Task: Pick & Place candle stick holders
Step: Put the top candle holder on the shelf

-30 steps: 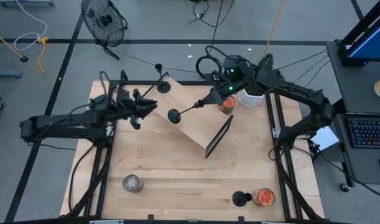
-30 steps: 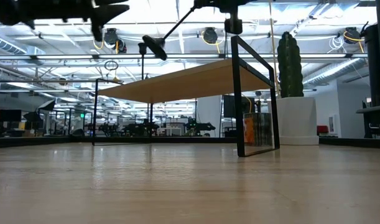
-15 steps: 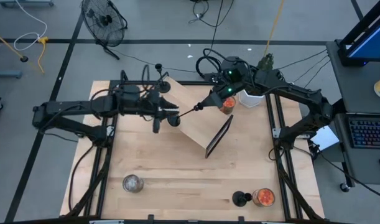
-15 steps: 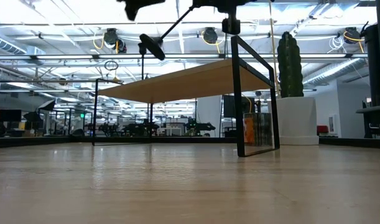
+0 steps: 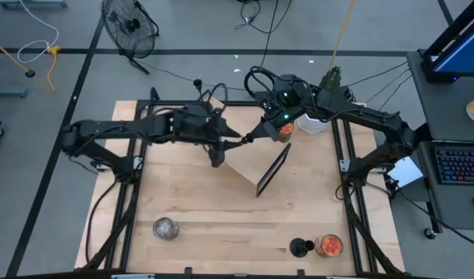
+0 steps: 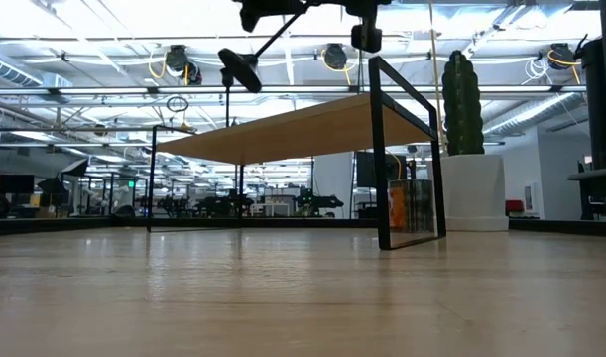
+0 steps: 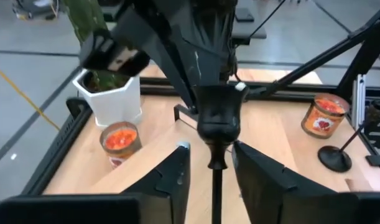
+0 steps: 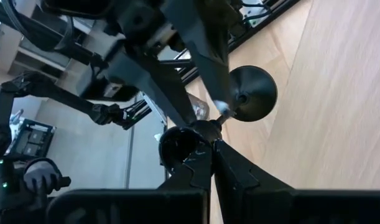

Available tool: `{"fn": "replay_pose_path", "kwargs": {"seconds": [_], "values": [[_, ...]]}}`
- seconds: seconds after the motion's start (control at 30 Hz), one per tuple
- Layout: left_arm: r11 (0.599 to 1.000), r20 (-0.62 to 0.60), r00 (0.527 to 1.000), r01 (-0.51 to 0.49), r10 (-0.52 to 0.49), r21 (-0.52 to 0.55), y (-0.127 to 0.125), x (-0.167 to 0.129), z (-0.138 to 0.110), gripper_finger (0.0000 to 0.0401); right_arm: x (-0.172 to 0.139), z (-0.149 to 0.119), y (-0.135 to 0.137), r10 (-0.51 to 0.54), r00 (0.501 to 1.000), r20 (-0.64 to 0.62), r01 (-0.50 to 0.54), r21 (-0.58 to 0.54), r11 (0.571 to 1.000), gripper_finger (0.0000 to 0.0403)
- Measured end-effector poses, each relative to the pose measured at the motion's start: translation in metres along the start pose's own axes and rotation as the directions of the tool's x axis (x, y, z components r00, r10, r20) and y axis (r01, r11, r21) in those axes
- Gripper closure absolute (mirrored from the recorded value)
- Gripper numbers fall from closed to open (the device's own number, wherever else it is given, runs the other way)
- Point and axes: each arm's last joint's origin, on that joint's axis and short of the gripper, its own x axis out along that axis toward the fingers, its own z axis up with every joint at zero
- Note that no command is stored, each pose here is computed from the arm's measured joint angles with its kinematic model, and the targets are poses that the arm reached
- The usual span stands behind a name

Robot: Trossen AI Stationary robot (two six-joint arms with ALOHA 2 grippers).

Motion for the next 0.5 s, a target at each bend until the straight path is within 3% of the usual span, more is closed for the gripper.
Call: {"fn": "replay_pose_path", "kwargs": {"seconds": [0.3,0.5], "values": [[1.000,0.020,1.000,-0.002,0.003,-0.026,0.0002,0.0098,0.0015,0.0204,0.0022,-0.0017,0.0029,0.008,1.000,-0.008,-0.008,-0.016,1.000,0.0403],[0.998,0.027,1.000,0.001,0.000,-0.056,0.0001,0.0097,0.0024,0.0223,0.0034,-0.0020,0.0045,0.011,1.000,-0.007,-0.011,-0.023,1.000,0.0403]]}}
